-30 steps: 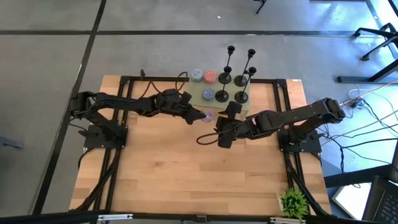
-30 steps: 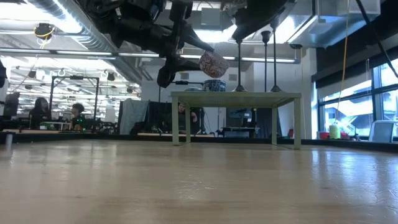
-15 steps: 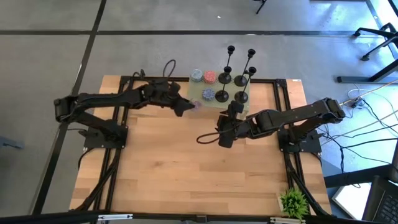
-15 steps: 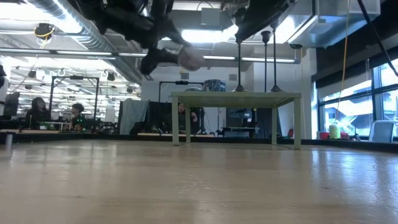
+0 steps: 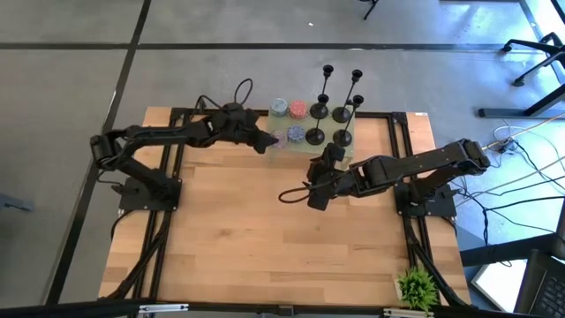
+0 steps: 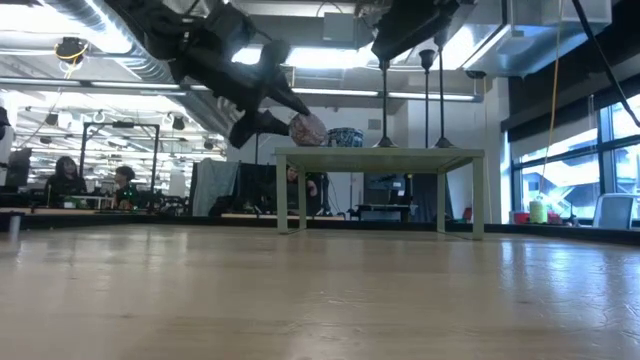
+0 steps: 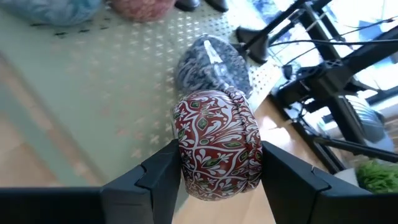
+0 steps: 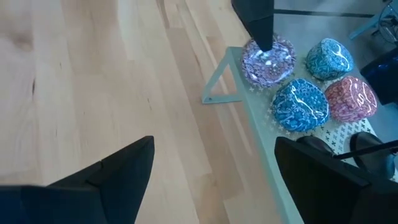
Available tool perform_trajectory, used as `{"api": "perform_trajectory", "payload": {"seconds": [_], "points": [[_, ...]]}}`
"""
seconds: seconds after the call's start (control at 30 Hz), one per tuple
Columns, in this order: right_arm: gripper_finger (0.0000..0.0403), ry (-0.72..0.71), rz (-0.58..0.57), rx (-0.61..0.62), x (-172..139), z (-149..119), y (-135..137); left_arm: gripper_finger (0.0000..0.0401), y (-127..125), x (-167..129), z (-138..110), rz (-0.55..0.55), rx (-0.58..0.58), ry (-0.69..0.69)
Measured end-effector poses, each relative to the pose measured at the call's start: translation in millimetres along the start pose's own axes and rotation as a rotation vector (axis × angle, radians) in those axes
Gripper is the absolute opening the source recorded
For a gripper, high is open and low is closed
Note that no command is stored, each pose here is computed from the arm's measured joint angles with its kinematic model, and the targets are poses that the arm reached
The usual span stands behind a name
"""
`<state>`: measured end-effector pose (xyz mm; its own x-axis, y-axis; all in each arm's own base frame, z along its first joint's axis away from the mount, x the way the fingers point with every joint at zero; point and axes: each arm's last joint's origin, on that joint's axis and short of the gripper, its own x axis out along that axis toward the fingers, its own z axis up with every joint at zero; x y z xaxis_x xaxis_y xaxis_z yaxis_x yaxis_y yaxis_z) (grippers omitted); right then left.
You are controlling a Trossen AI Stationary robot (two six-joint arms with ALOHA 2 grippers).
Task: Pick & Place candle stick holders
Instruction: Put the dark blue scented candle on the shelf aligned with the other pink scented candle
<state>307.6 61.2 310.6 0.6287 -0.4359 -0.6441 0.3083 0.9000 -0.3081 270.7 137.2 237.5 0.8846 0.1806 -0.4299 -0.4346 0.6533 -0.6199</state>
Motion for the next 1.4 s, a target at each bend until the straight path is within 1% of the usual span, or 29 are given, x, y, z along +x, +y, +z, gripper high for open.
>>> {"api": "perform_trajectory", "payload": {"seconds": [0.1,0.3,0.67,0.77,0.9,1.0,1.23,1.33,1.4], "points": [[0.0337,0.002,0.002,-0.001,0,0,0,0.0192,1,2,3,-0.019,0.005,-0.025],[0.0337,0.007,0.025,-0.003,0,0,1,0.0192,9,0,6,0.016,0.013,-0.028],[0.0337,0.008,0.027,-0.004,0,0,1,0.023,12,-1,5,0.035,0.027,-0.01],[0.0337,0.008,0.028,-0.004,0,0,1,0.0234,12,-1,5,0.038,0.027,-0.01],[0.0337,0.015,0.057,-0.004,0,-1,2,0.0235,13,-1,5,0.043,0.03,-0.009],[0.0337,0.018,0.075,-0.004,0,-1,2,0.0235,16,-2,7,0.05,0.053,-0.014],[0.0337,0.019,0.075,-0.003,0,-1,2,0.0235,18,-2,7,0.06,0.116,-0.005],[0.0337,0.019,0.075,-0.004,0,-1,2,0.0235,19,-2,5,0.074,0.092,0.018],[0.0337,0.019,0.075,-0.004,0,-1,2,0.0236,19,-2,4,0.06,0.065,0.034]]}}
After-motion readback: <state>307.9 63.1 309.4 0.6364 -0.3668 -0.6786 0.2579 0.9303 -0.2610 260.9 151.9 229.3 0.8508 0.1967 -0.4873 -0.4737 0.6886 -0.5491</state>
